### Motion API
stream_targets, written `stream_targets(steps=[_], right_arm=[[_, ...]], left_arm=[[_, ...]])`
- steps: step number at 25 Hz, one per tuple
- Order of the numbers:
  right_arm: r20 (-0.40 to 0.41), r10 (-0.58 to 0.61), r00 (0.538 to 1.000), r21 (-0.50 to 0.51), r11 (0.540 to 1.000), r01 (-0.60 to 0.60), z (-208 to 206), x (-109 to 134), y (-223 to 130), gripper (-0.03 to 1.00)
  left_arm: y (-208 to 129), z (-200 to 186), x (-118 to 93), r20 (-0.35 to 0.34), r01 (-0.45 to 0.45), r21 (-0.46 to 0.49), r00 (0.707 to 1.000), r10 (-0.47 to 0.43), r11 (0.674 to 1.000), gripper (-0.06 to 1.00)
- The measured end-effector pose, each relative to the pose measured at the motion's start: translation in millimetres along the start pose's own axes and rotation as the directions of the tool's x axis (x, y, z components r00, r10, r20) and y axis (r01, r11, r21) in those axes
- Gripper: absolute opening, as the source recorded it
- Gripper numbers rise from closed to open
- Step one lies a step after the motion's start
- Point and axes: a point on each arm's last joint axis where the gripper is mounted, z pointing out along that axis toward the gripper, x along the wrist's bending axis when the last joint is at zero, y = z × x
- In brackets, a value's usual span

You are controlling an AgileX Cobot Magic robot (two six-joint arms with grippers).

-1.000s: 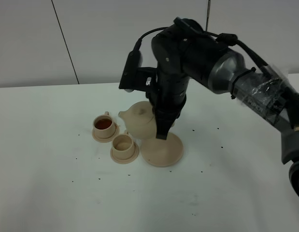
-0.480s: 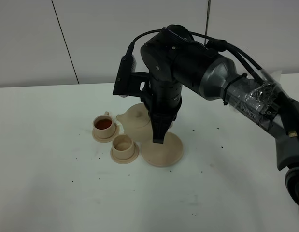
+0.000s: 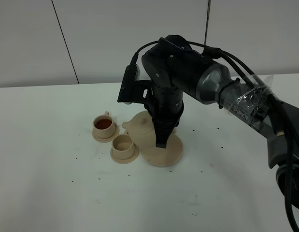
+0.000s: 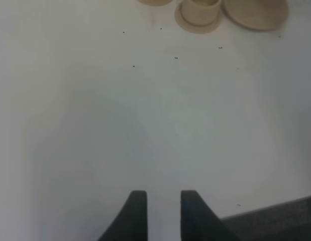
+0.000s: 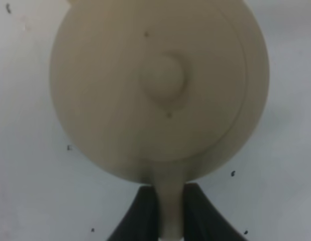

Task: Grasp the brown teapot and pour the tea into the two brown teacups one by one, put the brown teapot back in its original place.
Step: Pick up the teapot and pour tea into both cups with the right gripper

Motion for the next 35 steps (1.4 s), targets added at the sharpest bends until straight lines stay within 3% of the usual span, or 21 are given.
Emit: stream_targets(steps=[19,35], right_arm=[[-0.013,0.005,1.000,-0.011,1.000,-0.005,0,-1,-1,0.09],[0.047,-0.059,0.997,0.035,0.998,0.058,-2,9,9,0.09]], left_arm=[[0,0,0,0.000,0.000,0.000,1.000,0.000,1.000,0.24],[0,0,0,0.000,0.000,0.000,1.000,0.000,1.000,0.24]])
